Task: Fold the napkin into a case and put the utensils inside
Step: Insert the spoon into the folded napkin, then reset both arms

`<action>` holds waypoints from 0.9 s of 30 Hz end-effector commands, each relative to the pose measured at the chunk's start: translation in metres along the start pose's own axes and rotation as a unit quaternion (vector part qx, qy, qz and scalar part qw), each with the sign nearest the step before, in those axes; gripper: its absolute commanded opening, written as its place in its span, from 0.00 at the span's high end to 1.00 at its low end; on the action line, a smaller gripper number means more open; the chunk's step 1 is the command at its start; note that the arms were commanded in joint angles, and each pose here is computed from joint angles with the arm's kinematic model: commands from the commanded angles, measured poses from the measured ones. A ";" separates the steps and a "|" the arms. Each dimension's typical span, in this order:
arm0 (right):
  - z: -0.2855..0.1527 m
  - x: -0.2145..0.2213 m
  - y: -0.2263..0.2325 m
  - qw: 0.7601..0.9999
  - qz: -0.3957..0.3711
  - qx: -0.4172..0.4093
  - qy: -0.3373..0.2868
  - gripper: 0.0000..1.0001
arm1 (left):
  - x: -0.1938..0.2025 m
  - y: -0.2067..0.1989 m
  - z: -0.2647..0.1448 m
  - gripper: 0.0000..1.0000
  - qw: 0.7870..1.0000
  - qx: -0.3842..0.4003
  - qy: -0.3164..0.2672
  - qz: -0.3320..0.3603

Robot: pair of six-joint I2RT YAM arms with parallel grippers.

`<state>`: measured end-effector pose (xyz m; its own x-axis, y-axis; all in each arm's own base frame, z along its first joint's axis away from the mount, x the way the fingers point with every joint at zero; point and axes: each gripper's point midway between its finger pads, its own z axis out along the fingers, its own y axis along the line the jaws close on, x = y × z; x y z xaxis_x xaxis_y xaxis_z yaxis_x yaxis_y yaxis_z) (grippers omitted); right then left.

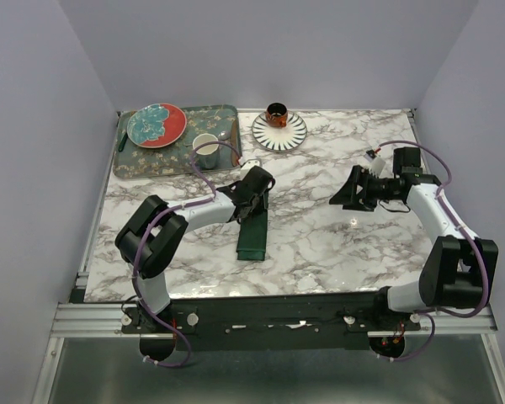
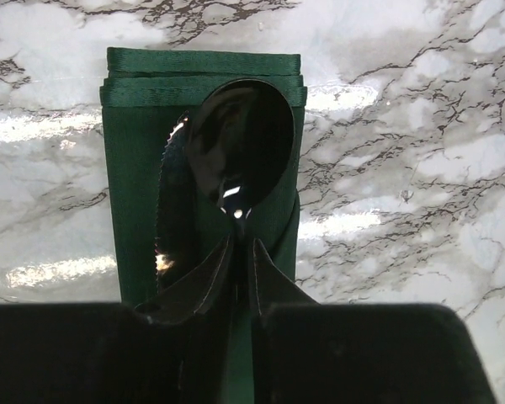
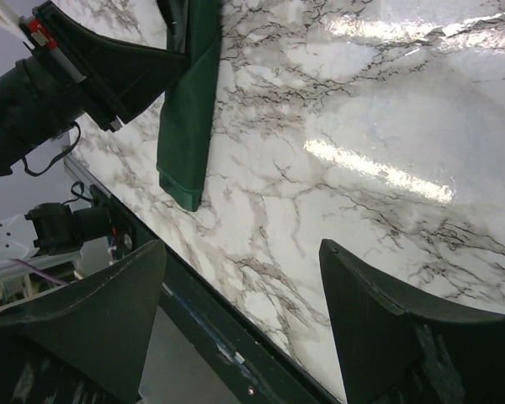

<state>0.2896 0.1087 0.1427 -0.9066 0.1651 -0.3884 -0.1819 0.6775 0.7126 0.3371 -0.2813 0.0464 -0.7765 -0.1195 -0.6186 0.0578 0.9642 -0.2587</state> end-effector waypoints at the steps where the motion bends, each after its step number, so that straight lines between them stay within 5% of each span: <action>1: -0.003 -0.001 0.003 1.000 -0.012 -0.004 -0.011 0.18 | -0.005 -0.009 -0.007 0.76 1.000 0.011 0.002 0.006; 13: -0.003 -0.008 0.005 1.000 -0.019 -0.007 -0.010 0.16 | -0.071 -0.031 -0.040 0.68 0.993 0.043 -0.097 0.060; 21: -0.021 -0.047 0.023 0.994 -0.100 -0.002 -0.040 0.05 | -0.167 -0.053 -0.123 0.60 0.942 0.098 -0.248 0.202; 25: -0.043 -0.083 0.040 0.980 -0.181 0.025 -0.080 0.00 | -0.200 -0.052 -0.154 0.23 0.921 0.084 -0.246 0.292; 27: -0.053 -0.092 0.044 0.971 -0.217 0.042 -0.090 0.00 | -0.216 -0.050 -0.165 0.11 0.924 0.096 -0.239 0.283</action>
<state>0.3310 0.0996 0.2104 -0.7750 0.0712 -0.6279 -0.3996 0.7146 0.5742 0.3926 -0.2841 0.2719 -0.3055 0.1108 -0.9457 0.4379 0.8983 -0.0362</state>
